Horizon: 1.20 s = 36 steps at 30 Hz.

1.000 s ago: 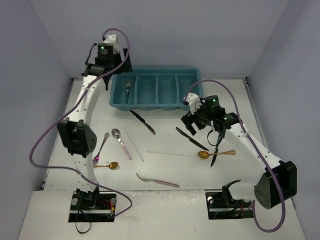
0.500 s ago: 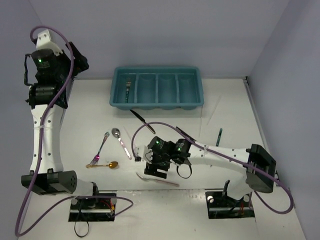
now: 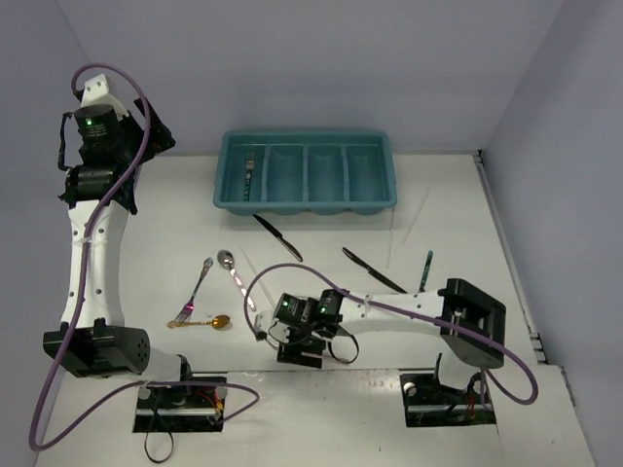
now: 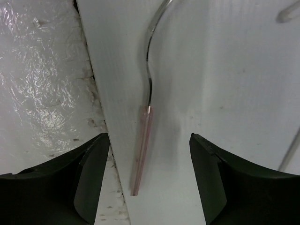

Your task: Sort the eating utensils into containers

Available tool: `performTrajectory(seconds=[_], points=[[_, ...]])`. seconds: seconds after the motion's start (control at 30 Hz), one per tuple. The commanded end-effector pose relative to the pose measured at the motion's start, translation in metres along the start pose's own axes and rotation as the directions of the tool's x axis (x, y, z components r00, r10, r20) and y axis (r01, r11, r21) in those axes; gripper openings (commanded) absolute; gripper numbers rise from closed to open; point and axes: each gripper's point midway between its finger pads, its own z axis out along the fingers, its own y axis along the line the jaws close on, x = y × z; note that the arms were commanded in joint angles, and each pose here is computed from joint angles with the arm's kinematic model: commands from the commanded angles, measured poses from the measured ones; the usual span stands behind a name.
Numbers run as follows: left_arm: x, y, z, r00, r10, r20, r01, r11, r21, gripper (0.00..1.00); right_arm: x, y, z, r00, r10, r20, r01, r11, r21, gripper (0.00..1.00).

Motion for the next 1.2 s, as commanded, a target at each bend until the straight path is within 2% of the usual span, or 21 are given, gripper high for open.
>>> performTrajectory(seconds=[0.0, 0.23, 0.3, 0.4, 0.47, 0.5, 0.53, 0.57, 0.63, 0.67, 0.7, 0.77, 0.8, 0.87, 0.93, 1.03, 1.17], points=[[-0.037, -0.006, -0.016, 0.991, 0.011, 0.135, -0.013, 1.0, 0.016, 0.88, -0.006, 0.005, 0.004, 0.999, 0.004, -0.037, -0.004, 1.0, 0.0, 0.66], [-0.032, -0.005, -0.016, 0.991, 0.014, 0.134, -0.017, 1.0, 0.021, 0.88, 0.0, -0.001, 0.018, 0.995, 0.021, -0.094, -0.019, 0.999, 0.028, 0.61], [-0.033, -0.005, -0.018, 0.99, 0.017, 0.143, -0.02, 1.0, 0.023, 0.88, 0.0, -0.003, 0.023, 0.994, 0.022, -0.106, -0.018, 0.999, 0.033, 0.53], [-0.03, -0.003, -0.019, 0.989, 0.026, 0.145, -0.029, 0.999, 0.021, 0.88, 0.002, -0.001, 0.028, 0.992, 0.022, -0.125, -0.019, 1.0, 0.021, 0.33], [-0.028, -0.001, -0.02, 0.989, 0.032, 0.147, -0.035, 0.999, 0.013, 0.88, 0.002, 0.0, 0.029, 0.992, 0.017, -0.127, -0.016, 1.0, 0.01, 0.17], [-0.028, -0.001, -0.021, 0.988, 0.034, 0.149, -0.036, 0.999, 0.014, 0.88, 0.0, 0.001, 0.028, 0.993, 0.013, -0.121, -0.012, 1.0, 0.005, 0.05], [-0.026, -0.001, -0.022, 0.988, 0.035, 0.149, -0.038, 0.999, 0.018, 0.88, -0.001, 0.002, 0.025, 0.993, 0.006, -0.122, -0.007, 1.0, -0.004, 0.0], [-0.025, -0.002, -0.024, 0.989, 0.034, 0.147, -0.038, 0.999, 0.025, 0.88, -0.003, 0.002, 0.018, 0.993, -0.005, -0.118, 0.003, 1.0, -0.016, 0.0], [-0.027, -0.005, -0.029, 0.988, 0.023, 0.155, -0.032, 0.998, 0.057, 0.88, -0.027, -0.007, -0.005, 0.999, -0.018, -0.047, 0.017, 0.999, -0.027, 0.0], [-0.028, -0.006, -0.032, 0.987, 0.009, 0.163, -0.022, 0.997, 0.08, 0.88, -0.065, -0.035, -0.046, 0.995, 0.005, 0.096, -0.007, 1.0, 0.02, 0.0], [-0.029, -0.008, -0.034, 0.986, -0.016, 0.166, 0.0, 0.995, 0.102, 0.88, -0.083, -0.048, -0.068, 0.985, 0.013, 0.173, -0.016, 1.0, 0.017, 0.0], [-0.032, -0.019, -0.038, 0.984, -0.051, 0.168, 0.02, 0.983, 0.183, 0.88, -0.111, -0.088, -0.118, 0.948, 0.029, 0.317, -0.053, 0.996, 0.067, 0.0], [-0.037, -0.021, -0.042, 0.981, -0.074, 0.177, 0.037, 0.977, 0.209, 0.88, -0.136, -0.113, -0.155, 0.908, 0.023, 0.419, -0.075, 0.991, 0.107, 0.0], [-0.041, -0.038, -0.052, 0.975, -0.13, 0.178, 0.068, 0.947, 0.314, 0.88, -0.134, -0.183, -0.208, 0.838, 0.098, 0.537, -0.212, 0.965, 0.154, 0.0], [-0.037, -0.057, -0.061, 0.977, -0.127, 0.17, 0.043, 0.903, 0.428, 0.88, -0.138, -0.209, -0.232, 0.774, 0.162, 0.613, -0.285, 0.952, 0.109, 0.0], [-0.015, -0.089, -0.063, 0.992, -0.085, 0.092, 0.02, 0.83, 0.557, 0.88, -0.138, -0.257, -0.276, 0.614, 0.267, 0.742, -0.437, 0.899, 0.038, 0.0], [0.029, -0.137, -0.07, 0.999, 0.029, -0.032, 0.002, 0.701, 0.713, 0.88, -0.136, -0.295, -0.29, 0.447, 0.376, 0.812, -0.563, 0.823, -0.071, 0.0]])
